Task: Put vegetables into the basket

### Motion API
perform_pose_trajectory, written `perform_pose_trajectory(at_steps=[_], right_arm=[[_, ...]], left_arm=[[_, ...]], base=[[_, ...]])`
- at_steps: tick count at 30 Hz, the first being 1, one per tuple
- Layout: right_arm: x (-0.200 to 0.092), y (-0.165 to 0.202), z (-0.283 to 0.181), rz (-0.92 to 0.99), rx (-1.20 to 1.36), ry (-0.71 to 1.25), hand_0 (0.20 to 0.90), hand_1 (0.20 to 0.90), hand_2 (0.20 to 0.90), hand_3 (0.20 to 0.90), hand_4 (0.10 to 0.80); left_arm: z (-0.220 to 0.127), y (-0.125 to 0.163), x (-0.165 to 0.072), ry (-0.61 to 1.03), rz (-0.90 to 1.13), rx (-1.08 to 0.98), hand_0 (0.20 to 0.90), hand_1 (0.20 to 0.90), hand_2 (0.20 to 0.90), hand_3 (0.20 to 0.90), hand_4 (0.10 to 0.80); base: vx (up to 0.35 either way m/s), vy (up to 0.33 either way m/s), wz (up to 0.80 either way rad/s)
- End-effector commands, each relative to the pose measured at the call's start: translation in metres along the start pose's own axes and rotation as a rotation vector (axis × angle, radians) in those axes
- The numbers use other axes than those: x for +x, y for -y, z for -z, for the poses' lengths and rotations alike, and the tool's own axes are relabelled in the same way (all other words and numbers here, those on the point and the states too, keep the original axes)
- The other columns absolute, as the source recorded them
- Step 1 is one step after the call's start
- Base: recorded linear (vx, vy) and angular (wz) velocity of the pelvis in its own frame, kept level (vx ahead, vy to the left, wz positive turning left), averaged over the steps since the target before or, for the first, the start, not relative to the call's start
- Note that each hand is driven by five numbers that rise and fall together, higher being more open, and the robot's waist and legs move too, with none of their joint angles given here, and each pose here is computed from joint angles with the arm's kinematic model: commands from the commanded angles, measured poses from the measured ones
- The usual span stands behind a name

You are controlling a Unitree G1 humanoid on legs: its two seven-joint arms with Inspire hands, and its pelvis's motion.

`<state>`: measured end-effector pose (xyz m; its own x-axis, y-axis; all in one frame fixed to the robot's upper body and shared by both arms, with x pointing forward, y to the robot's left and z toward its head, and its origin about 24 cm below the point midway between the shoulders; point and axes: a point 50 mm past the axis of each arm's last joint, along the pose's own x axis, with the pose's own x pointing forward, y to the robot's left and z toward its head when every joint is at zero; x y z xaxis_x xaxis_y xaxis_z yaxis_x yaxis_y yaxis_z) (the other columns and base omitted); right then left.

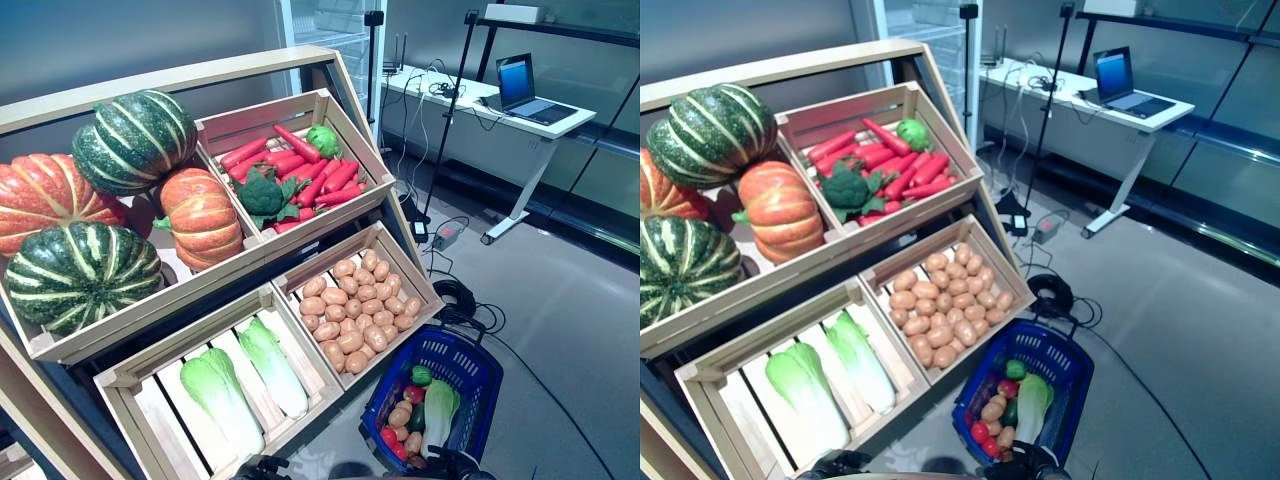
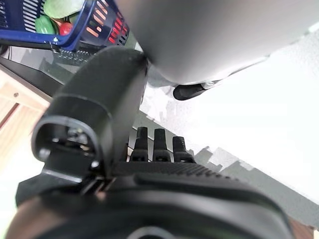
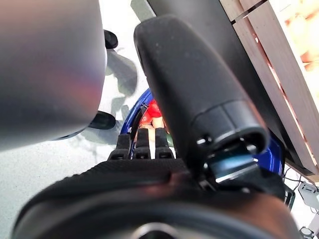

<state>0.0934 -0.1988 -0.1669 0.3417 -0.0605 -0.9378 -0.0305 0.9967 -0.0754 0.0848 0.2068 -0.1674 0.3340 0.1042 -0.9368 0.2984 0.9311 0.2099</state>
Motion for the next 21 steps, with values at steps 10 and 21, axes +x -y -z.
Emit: perform_pose_trajectory(at_steps=[10,21], right_arm=[[0.001,-0.005,0.000,-0.018,-0.025,0.017,0.900,0.900,0.900,0.900,0.800],[0.001,-0.001,-0.004,-0.009,-0.028,0.024,0.900,0.900,0.900,0.900,0.800]], left_arm=[[-0.030,0.015,0.004,0.098,0.033,0.049,0.900,0.900,0.900,0.900,0.800],[-0.058,0.008,0.001,0.284,0.014,0.003,0.900,0.900,0.900,0.900,0.800]], base=[[0.000,0.000,0.00],[0.000,0.000,0.00]])
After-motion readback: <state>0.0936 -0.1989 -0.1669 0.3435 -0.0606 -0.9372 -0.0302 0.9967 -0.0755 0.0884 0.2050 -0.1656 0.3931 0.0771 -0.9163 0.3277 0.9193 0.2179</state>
